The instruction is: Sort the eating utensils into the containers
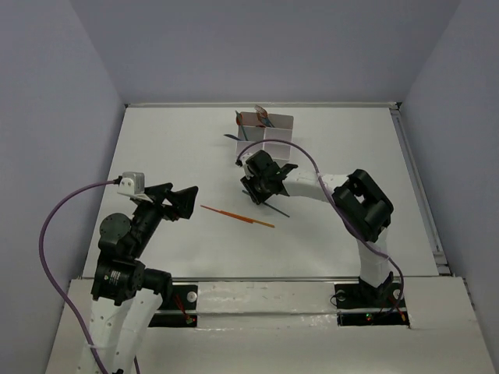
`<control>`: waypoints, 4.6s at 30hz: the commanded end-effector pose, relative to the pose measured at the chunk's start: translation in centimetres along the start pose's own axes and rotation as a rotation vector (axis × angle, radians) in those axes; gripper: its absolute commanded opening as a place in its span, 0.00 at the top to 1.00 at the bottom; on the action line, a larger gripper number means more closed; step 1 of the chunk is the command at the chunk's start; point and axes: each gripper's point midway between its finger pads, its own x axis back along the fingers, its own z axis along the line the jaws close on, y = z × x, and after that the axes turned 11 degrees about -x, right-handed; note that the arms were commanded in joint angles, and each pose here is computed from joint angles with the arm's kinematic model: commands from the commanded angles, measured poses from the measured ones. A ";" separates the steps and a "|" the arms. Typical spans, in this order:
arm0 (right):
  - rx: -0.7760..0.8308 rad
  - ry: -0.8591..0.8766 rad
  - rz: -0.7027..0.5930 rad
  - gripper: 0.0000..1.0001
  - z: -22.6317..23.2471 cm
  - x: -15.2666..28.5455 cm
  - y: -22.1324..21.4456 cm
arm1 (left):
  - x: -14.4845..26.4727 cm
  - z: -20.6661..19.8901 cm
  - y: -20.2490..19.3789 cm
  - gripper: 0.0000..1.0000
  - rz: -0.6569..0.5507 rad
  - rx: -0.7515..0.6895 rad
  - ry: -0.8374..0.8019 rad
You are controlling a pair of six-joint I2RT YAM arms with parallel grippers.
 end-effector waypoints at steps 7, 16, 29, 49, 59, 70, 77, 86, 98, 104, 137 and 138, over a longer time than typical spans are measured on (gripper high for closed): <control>-0.003 -0.073 0.030 0.93 -0.7 -1.1 0.1 | 0.0 -0.3 1.0 0.01 -0.049 -0.015 -0.020; 0.046 -0.123 -0.419 0.93 -0.7 7.7 11.0 | 0.0 -0.4 1.0 0.01 -0.051 -0.016 -0.022; -0.122 -0.112 -1.130 0.93 -7.1 20.9 22.9 | -0.2 -0.1 0.9 0.01 -0.043 -0.014 -0.012; -0.180 -0.141 -1.318 0.93 -12.8 15.0 24.5 | -0.8 0.4 0.3 0.01 -0.012 -0.012 0.000; -0.203 -0.162 -1.274 0.92 -15.1 13.1 22.3 | -0.8 0.7 0.4 0.01 -0.016 -0.014 0.012; -0.138 -0.086 -1.212 0.54 -12.9 15.0 21.4 | -0.7 0.5 0.5 0.01 -0.022 -0.016 0.004; -0.099 -0.010 -1.090 0.52 -8.1 16.6 19.6 | -0.6 0.5 0.7 0.01 -0.029 -0.016 0.004; -0.081 0.190 -0.589 0.60 1.2 11.0 7.9 | -0.5 0.5 0.7 0.01 -0.034 -0.015 0.006; 0.004 0.144 -0.103 0.50 2.5 8.0 -4.3 | -0.3 0.4 0.9 0.01 -0.043 -0.014 0.003; 0.022 0.096 -0.013 0.49 1.5 6.1 -6.0 | -0.5 0.4 0.7 0.01 -0.035 -0.013 0.001; 0.123 -0.160 0.013 0.93 0.6 -0.4 -3.4 | -0.4 0.1 0.8 0.01 -0.038 -0.018 -0.019; 0.121 -0.171 -0.008 0.93 0.5 -0.2 -2.9 | -0.4 0.0 0.8 0.01 -0.036 -0.017 -0.020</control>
